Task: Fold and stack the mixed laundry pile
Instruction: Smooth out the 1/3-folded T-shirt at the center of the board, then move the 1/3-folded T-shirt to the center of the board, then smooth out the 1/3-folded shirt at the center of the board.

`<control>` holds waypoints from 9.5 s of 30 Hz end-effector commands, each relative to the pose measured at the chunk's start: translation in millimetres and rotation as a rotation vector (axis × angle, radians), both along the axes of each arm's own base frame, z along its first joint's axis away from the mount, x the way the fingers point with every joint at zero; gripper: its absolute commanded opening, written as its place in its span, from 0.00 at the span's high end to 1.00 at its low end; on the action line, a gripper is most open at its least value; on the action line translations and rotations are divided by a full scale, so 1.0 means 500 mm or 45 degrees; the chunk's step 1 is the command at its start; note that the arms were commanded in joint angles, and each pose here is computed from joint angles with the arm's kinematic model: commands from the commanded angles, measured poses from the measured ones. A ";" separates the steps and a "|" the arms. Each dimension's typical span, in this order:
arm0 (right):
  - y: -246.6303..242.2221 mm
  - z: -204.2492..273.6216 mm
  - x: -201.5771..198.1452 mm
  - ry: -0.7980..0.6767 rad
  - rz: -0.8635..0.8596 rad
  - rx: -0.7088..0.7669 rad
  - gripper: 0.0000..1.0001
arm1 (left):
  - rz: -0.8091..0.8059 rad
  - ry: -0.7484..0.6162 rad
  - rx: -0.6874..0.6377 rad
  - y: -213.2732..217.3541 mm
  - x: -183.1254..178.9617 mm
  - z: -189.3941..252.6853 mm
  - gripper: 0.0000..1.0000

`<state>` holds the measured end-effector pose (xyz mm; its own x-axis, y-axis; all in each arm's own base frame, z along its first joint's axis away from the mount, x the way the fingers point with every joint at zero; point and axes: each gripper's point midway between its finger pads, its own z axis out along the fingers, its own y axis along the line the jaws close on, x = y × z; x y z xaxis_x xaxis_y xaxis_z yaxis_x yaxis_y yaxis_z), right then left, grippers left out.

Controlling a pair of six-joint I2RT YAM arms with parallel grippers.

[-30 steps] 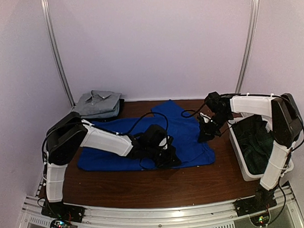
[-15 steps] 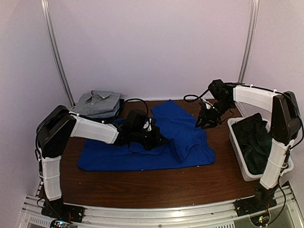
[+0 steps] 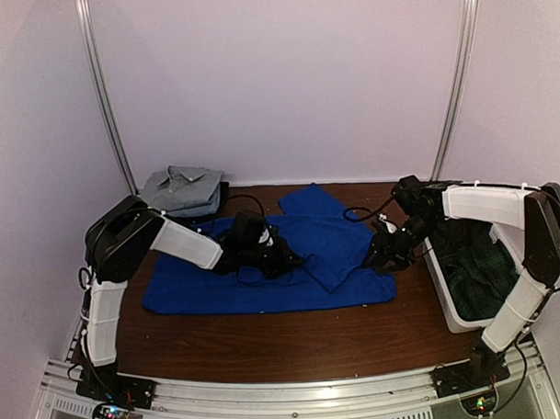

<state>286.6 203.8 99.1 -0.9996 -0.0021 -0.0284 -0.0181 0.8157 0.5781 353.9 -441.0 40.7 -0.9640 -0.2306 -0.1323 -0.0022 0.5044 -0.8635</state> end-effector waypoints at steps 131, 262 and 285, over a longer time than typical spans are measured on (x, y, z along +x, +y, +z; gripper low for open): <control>0.084 -0.023 0.159 -0.299 0.260 -0.211 0.45 | -0.017 -0.118 0.677 0.337 -0.112 0.066 0.27; 0.036 -0.227 0.043 0.069 0.048 -0.194 0.75 | -0.617 -0.388 0.272 -0.089 -0.059 -0.007 0.95; 0.018 -0.196 0.077 -0.008 0.054 -0.246 0.76 | -0.356 -0.490 0.534 0.089 -0.004 0.073 0.60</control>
